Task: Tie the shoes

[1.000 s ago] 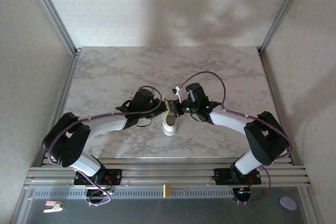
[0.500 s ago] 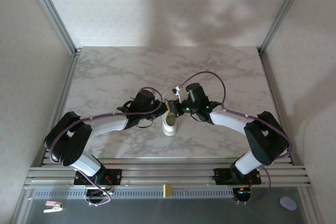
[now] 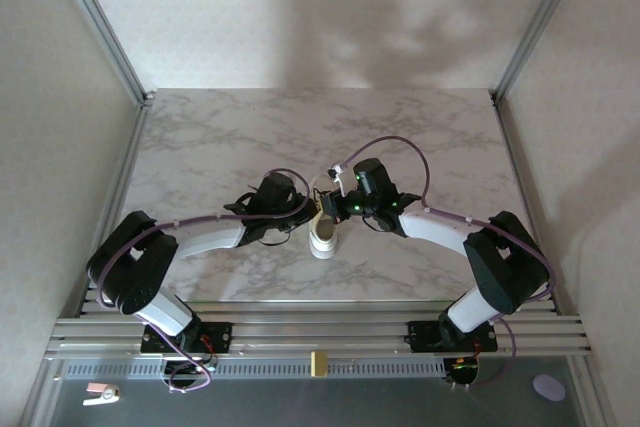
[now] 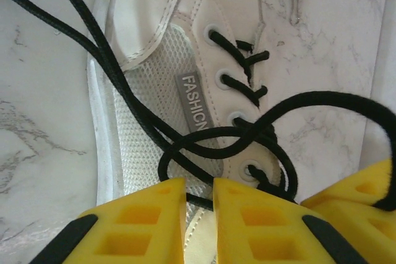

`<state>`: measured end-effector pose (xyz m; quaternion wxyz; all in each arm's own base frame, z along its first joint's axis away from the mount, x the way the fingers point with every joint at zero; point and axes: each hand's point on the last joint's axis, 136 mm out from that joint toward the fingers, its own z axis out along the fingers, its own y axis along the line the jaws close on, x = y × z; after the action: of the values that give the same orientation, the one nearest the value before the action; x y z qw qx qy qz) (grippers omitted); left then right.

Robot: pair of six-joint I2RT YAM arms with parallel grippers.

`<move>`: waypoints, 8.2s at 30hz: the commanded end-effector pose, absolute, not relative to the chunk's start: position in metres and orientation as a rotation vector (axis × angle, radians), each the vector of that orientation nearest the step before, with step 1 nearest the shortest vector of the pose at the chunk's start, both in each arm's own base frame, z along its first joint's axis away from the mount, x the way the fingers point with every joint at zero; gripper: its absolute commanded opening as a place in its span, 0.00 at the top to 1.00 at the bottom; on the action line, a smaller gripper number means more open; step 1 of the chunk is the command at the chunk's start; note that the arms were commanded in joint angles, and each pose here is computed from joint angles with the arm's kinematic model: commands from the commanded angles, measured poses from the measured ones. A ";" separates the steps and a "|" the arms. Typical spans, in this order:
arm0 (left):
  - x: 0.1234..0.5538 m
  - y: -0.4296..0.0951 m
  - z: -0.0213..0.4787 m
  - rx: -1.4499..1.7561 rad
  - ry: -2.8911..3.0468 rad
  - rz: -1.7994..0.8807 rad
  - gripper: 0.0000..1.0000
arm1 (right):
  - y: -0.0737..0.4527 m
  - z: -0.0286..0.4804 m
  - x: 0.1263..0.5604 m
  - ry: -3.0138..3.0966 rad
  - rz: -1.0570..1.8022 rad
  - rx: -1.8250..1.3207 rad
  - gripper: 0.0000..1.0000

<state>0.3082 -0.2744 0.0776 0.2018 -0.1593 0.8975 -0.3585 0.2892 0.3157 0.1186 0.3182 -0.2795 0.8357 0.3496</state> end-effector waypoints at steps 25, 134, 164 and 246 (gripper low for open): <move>0.312 -0.251 0.097 -0.577 2.416 -0.920 0.69 | 0.323 0.125 0.292 2.174 0.947 -0.737 1.00; 0.309 -0.244 0.126 -0.368 2.241 -1.101 1.00 | 0.298 0.119 0.309 2.233 0.679 -0.661 1.00; 0.320 -0.282 0.108 -0.416 2.334 -1.153 0.74 | 0.315 0.114 0.280 2.254 0.850 -0.831 1.00; 0.297 -0.261 0.116 -0.498 2.330 -1.136 0.80 | 0.321 0.134 0.285 2.231 0.819 -0.797 1.00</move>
<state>0.2893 -0.2503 0.1001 0.2470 -0.1903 0.8656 -0.3919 0.2845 0.3139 0.1166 0.2973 -0.2916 0.8569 0.3039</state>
